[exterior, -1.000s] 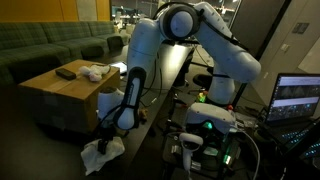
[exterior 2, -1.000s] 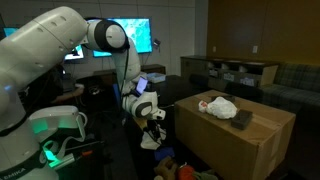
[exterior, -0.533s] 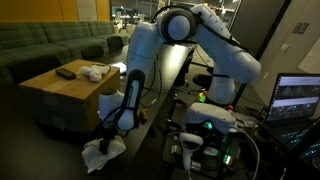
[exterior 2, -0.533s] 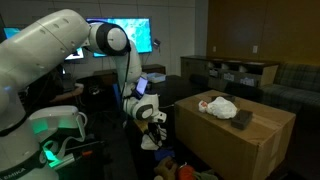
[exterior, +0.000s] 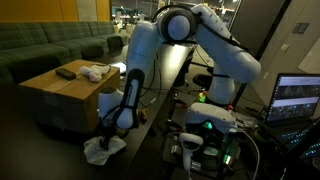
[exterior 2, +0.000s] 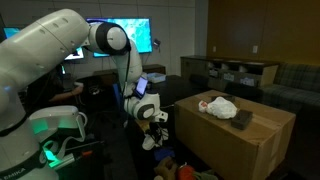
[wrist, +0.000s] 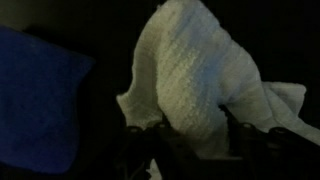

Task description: Swap the things on the table with the things on the box

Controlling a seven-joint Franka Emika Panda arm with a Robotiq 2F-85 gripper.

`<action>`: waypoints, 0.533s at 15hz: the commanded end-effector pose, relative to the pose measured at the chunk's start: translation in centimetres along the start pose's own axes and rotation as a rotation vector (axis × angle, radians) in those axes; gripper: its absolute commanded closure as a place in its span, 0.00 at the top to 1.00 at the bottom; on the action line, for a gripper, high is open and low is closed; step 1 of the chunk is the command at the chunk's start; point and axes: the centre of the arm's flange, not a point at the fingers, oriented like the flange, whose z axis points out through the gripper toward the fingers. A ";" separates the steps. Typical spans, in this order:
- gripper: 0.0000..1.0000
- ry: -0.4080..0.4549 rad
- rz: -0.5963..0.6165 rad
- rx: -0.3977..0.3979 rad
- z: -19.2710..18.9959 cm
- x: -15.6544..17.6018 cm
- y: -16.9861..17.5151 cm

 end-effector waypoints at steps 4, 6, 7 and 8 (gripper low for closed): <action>0.17 0.019 -0.007 -0.013 -1.5 0.9 0.7; 0.14 0.035 -0.007 -0.016 -2.6 1.0 0.9; 0.17 0.042 -0.010 -0.014 -3.3 1.1 1.0; 0.16 0.049 -0.016 -0.013 -4.2 1.2 1.0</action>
